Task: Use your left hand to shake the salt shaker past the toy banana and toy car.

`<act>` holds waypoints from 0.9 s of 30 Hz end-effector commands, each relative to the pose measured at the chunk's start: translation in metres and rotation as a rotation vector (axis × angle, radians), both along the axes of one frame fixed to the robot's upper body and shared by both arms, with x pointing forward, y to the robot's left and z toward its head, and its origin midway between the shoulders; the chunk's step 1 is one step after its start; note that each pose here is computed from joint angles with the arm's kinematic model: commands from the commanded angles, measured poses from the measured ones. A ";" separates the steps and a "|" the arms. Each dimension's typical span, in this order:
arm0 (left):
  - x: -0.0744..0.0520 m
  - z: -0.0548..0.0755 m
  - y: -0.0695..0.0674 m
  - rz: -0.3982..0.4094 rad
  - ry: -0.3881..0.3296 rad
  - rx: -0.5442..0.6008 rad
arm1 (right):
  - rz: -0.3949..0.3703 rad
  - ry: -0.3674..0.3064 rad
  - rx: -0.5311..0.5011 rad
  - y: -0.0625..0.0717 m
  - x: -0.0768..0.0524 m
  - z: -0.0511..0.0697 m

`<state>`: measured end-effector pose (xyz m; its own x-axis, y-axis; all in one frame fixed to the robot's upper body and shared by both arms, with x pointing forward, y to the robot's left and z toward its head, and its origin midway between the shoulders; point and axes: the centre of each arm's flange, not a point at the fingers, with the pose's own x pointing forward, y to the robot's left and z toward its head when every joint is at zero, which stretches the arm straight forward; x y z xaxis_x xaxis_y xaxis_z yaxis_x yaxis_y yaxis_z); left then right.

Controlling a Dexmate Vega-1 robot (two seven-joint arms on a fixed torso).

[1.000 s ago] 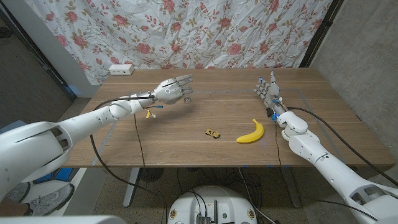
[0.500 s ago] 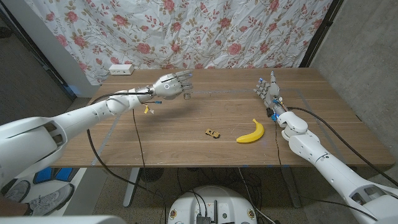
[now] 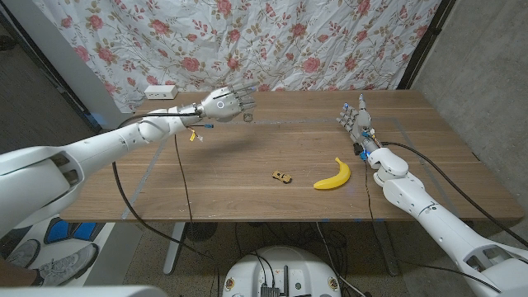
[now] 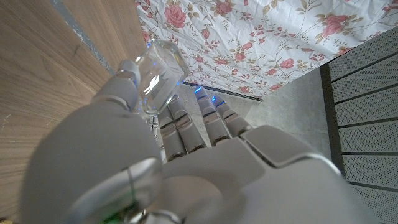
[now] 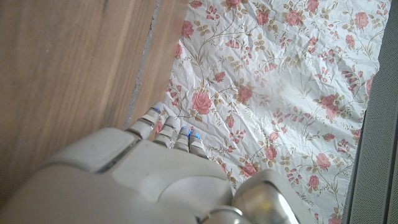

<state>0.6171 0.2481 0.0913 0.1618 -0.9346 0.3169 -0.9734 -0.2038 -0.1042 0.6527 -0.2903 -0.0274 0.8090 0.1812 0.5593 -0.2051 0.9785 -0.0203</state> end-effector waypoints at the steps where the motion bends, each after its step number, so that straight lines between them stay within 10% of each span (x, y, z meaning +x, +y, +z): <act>1: -0.005 0.027 0.002 0.008 -0.065 -0.009 | 0.000 0.000 0.000 0.000 0.000 0.000; 14: -0.010 0.031 0.001 0.003 -0.080 0.015 | 0.000 0.000 0.000 0.000 0.000 0.000; 27: -0.007 0.004 -0.002 -0.011 -0.022 0.018 | 0.000 0.000 0.000 0.000 0.000 0.000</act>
<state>0.6091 0.2489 0.1138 0.1423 -0.9369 0.3193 -0.9648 -0.2034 -0.1668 0.6527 -0.2903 -0.0273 0.8090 0.1812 0.5592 -0.2052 0.9785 -0.0202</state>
